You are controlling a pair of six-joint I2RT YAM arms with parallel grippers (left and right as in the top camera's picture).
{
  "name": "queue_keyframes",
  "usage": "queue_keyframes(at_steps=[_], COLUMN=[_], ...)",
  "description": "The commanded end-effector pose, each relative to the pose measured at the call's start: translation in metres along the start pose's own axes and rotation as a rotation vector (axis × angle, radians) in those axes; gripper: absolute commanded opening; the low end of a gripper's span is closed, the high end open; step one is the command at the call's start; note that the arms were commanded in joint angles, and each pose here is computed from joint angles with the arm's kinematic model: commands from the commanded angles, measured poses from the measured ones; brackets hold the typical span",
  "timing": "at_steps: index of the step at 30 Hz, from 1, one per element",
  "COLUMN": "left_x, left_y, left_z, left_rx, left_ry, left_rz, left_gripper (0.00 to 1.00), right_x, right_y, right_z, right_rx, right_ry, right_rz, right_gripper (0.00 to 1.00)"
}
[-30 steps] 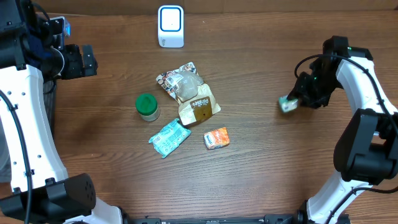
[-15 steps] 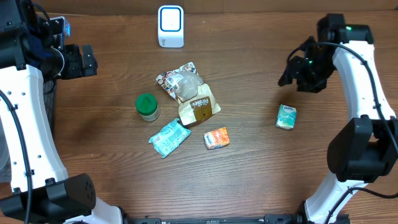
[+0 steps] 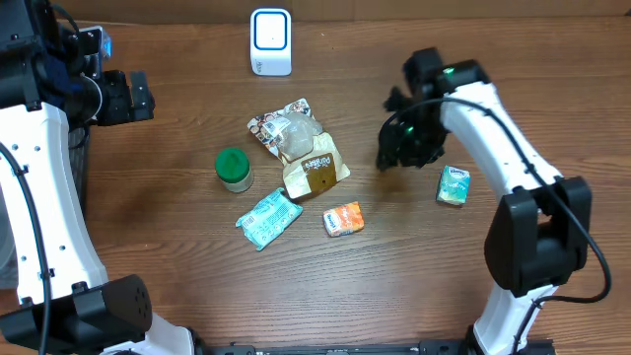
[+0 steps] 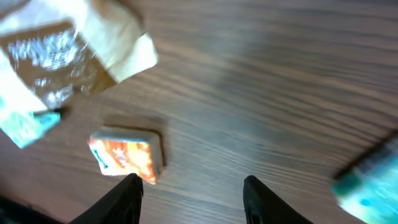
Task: Scan the item barcode
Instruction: 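Move the right gripper over the orange Kleenex pack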
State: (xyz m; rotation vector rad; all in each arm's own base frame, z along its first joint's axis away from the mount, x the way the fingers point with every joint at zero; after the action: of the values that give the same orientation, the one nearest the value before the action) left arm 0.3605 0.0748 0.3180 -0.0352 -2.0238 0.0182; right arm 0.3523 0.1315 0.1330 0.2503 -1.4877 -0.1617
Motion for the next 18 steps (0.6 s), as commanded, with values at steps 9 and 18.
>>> queue_keyframes(at_steps=[9, 18], left_x=[-0.001, -0.001], left_y=[-0.001, -0.001], left_z=[0.0, 0.0], left_rx=[-0.021, -0.021], left_ry=[0.002, 0.002], left_rz=[0.011, 0.011], left_gripper=[1.0, 0.99], right_x=[-0.03, -0.057], right_y=[0.036, 0.046], right_z=[0.007, 0.012], right_rx=[0.392, 0.497], right_ry=[0.041, 0.11], right_rz=[-0.032, -0.046], right_gripper=[0.44, 0.42])
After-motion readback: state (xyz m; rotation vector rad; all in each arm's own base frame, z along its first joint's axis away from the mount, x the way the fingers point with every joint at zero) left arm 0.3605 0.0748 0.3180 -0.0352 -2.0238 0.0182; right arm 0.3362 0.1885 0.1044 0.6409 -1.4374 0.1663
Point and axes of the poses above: each gripper's point midway between its finger pads, its own x axis back along the fingers, its own y axis along the line the jaws close on, z = x × y, the point moved 4 cm from there along x, back along the fingers, and after that the axes turned 10 degrees about -x, right-handed, at the moved point
